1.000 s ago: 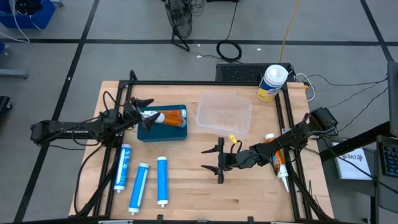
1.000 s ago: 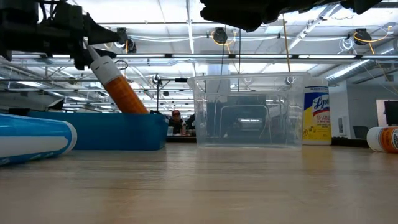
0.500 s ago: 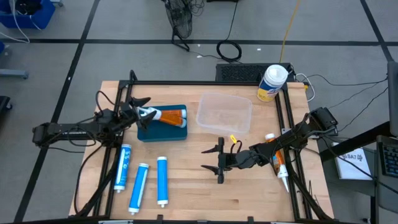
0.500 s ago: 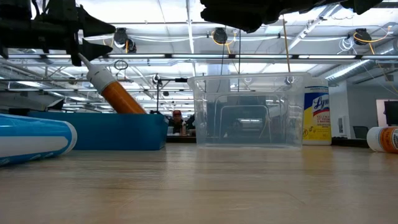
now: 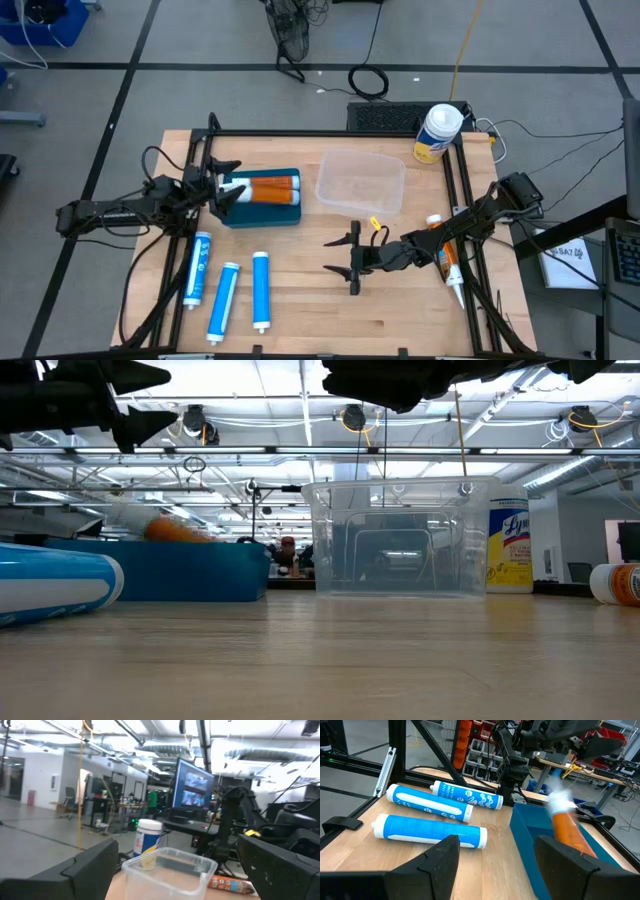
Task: Pick & place silicon tubes, Sealant and Lysol wipes
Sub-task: Put the right orange sealant into the blue bin, then put the orange sealant into the transparent bin
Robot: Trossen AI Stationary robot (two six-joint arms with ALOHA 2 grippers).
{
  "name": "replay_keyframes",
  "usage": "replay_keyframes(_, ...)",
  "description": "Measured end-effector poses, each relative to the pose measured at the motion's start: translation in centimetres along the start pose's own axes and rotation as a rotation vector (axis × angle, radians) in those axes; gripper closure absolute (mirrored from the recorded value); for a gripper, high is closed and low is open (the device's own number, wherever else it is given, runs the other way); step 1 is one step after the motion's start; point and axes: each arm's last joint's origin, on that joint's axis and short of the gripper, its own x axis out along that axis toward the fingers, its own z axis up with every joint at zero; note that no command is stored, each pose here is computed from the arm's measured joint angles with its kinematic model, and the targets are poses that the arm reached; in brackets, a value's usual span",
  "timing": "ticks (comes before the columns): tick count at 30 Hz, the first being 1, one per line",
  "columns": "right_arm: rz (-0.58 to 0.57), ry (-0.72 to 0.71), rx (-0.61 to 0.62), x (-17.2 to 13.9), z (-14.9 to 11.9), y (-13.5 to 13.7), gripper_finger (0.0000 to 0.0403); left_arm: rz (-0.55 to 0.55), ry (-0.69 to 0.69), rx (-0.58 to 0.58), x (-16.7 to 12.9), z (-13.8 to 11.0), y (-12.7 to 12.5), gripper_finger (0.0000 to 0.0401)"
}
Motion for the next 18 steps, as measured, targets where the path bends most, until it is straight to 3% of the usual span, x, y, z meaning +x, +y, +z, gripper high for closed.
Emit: replay_keyframes(18, 0.0, 0.002, -0.001, 0.0, -0.03, 0.0, 0.0165, -0.022, 0.003, -0.001, -0.27, 0.07, -0.03, 0.0004)
